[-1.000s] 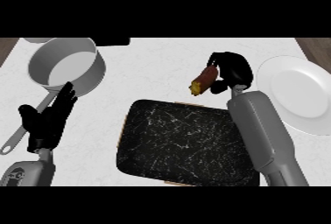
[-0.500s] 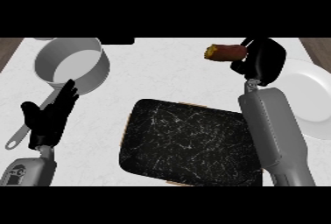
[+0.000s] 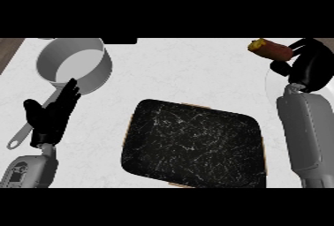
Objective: Pick the sweet potato from the tray and place it in the plate
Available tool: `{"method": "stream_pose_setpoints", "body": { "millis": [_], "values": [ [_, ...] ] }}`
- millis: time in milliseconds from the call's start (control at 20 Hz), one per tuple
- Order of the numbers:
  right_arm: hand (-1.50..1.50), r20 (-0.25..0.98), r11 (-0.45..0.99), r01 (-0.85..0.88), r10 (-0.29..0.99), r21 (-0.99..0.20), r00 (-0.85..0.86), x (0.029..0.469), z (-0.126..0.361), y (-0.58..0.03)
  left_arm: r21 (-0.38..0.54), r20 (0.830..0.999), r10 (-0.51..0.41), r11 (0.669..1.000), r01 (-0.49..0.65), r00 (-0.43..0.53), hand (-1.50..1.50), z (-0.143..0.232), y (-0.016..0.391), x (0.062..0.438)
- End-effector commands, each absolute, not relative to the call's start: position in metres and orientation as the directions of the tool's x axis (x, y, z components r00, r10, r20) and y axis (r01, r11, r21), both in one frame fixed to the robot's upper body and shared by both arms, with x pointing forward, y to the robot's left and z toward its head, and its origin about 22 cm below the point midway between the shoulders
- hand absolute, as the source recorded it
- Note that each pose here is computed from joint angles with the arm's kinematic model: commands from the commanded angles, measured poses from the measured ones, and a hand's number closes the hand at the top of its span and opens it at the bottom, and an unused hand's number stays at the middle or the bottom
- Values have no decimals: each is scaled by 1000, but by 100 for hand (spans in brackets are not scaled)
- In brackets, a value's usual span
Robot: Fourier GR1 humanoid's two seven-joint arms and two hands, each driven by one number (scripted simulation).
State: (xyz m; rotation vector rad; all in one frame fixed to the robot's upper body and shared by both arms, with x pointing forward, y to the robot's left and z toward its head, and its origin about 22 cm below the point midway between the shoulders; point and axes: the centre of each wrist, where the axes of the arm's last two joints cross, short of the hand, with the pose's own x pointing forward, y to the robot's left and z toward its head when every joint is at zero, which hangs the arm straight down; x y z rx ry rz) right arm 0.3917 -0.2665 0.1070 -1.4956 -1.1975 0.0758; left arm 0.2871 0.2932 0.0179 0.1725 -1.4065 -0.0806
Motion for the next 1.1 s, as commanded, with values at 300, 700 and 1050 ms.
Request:
{"method": "stream_pose_setpoints", "body": {
  "millis": [300,700,1050],
  "values": [
    [150,509,123,577,640,-807,576,364,90,-387,154,975,-146,988,-34,170,0,14,286,288],
    [-150,612,408,457,516,-790,599,356,70,-424,170,974,-164,985,-27,159,0,17,291,278],
    [-150,598,350,520,664,-780,450,340,46,-432,181,973,-174,983,-32,153,0,21,275,279]
  ]
}}
